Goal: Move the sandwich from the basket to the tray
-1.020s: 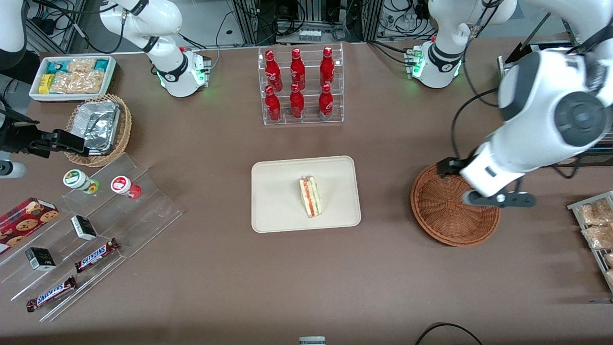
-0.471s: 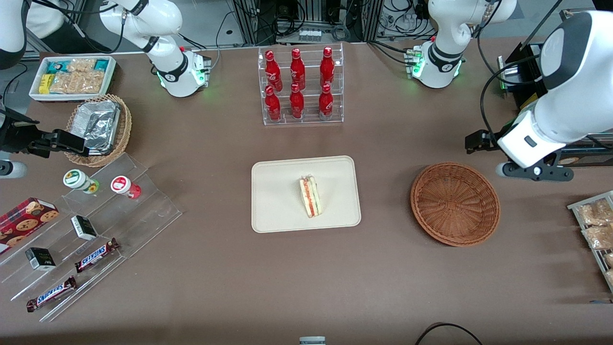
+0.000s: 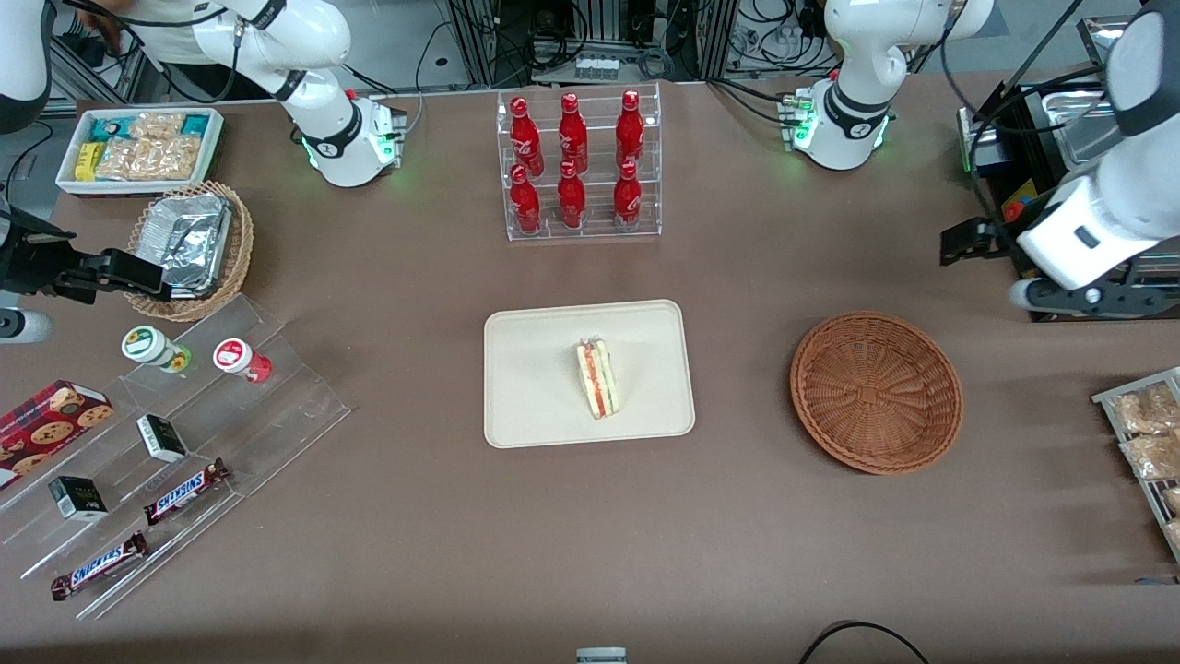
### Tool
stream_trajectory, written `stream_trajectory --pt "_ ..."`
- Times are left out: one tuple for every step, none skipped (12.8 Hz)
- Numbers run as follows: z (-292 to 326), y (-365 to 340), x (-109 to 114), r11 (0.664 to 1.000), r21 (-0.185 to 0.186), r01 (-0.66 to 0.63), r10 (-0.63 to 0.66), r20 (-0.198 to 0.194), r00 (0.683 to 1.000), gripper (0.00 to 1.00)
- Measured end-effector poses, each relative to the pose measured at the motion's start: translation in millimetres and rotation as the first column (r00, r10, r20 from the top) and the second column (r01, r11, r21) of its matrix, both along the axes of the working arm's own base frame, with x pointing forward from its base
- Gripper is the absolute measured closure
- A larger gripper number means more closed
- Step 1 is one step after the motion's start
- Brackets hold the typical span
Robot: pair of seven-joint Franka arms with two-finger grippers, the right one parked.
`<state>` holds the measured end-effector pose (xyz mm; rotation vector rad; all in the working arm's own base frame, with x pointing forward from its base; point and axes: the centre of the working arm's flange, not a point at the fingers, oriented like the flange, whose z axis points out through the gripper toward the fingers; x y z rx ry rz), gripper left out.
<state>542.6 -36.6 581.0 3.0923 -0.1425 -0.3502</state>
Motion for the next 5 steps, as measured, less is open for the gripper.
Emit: stream_trajectory --pt "4.5 4.9 -3.6 1.000 0.000 -0.006 0.006 -0.002 1.000 0.00" --pt "9.3 7.2 -7.8 1.000 0.001 -0.010 0.010 -0.005 1.000 0.00" --pt "14.0 8.8 -11.9 1.000 0.001 -0.012 0.012 -0.007 1.000 0.00" --pt "18.4 10.9 -15.4 1.000 0.002 -0.016 0.016 -0.007 1.000 0.00" --pt "22.3 13.9 -18.2 1.000 0.002 -0.021 0.021 -0.005 1.000 0.00"
